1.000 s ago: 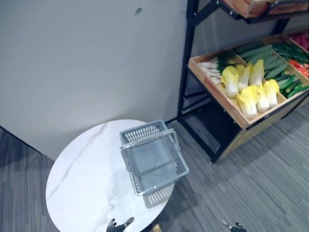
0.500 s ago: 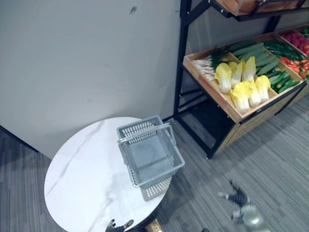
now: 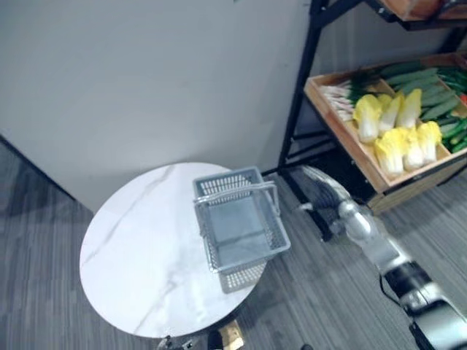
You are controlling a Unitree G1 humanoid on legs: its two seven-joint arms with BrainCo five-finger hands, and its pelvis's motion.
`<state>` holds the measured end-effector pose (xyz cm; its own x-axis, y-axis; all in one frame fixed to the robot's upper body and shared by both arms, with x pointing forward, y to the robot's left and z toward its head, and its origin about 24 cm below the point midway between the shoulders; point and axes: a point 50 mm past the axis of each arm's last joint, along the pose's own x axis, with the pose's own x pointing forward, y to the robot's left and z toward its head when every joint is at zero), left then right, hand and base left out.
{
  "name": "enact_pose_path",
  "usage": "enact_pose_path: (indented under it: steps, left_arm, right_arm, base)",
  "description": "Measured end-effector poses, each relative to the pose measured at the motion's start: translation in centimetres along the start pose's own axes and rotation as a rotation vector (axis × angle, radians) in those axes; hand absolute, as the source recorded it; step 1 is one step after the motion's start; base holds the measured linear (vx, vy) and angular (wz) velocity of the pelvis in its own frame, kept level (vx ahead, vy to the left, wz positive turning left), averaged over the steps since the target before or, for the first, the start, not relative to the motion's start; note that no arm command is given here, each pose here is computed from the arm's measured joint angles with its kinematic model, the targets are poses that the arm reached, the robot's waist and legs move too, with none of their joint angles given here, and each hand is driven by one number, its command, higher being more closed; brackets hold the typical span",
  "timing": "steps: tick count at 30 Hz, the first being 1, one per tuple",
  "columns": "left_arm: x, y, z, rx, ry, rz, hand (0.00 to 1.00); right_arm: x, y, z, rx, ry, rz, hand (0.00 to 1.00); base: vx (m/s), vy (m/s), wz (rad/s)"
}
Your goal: Pick vegetable in the basket
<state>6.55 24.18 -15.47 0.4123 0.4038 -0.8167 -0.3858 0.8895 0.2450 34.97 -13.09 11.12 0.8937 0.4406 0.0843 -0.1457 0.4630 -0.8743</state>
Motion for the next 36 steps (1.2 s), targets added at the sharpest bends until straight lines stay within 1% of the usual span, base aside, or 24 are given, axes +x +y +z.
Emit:
enact_pose_path:
  steps: [1,3,5,8,11,14,18,21,26,30,36]
  left_arm:
    - [0.0,0.0,0.2,-0.003,-0.005,0.001,0.0]
    - [0.3,-0.3,1.4,-0.01,-0.043,-0.004,0.0]
    - [0.6,-0.7,2.6,-0.018,-0.079,-0.01,0.0]
    - [0.8,-1.0,4.0,-0.067,-0.117,-0.004,0.0]
    - [0.9,-1.0,4.6,-0.083,-0.132,0.01,0.0]
    - [1.0,-1.1,5.1,-0.09,-0.145,0.017,0.0]
    - [1.1,-1.6,6.6,-0.098,-0.194,0.001,0.0]
    - [1.1,-2.1,7.4,-0.098,-0.214,-0.012,0.0]
    - [1.1,-2.8,8.5,-0.087,-0.248,-0.035,0.0]
    - [1.1,-2.9,8.8,-0.126,-0.258,-0.035,0.0]
    - [1.1,-3.1,9.0,-0.124,-0.265,-0.035,0.0]
  right_arm:
    - [0.6,-0.4,0.4,-0.018,-0.011,0.003,0.0]
    - [3.2,-2.6,1.8,-0.098,-0.043,0.001,0.0]
    - [4.8,-4.5,2.7,-0.139,-0.044,-0.017,0.0]
    - [6.3,-6.2,3.7,-0.184,-0.031,-0.042,0.0]
    - [6.9,-6.4,3.5,-0.189,0.01,-0.055,0.0]
    - [6.9,-6.5,2.4,-0.181,0.075,-0.065,0.0]
    - [6.7,-7.9,1.2,-0.132,0.152,-0.127,0.0]
    - [6.5,-7.9,0.4,-0.118,0.198,-0.136,0.0]
    - [6.2,-8.4,-0.5,-0.099,0.239,-0.172,0.0]
    - [6.2,-8.5,-0.6,-0.093,0.245,-0.18,0.0]
    - [6.1,-9.2,-1.0,-0.073,0.273,-0.218,0.0]
  base:
    - [-0.06,-0.006,0.22]
    - [-0.08,-0.003,0.36]
    - [-0.11,-0.002,0.29]
    - [-0.1,-0.005,0.28]
    - [-0.06,0.003,0.3]
    - [-0.01,0.005,0.25]
    - [-0.01,0.005,0.23]
    - [0.0,0.004,0.07]
    - [0.01,-0.001,-0.02]
    - [0.01,-0.001,-0.01]
    - [0.0,0.0,0.0]
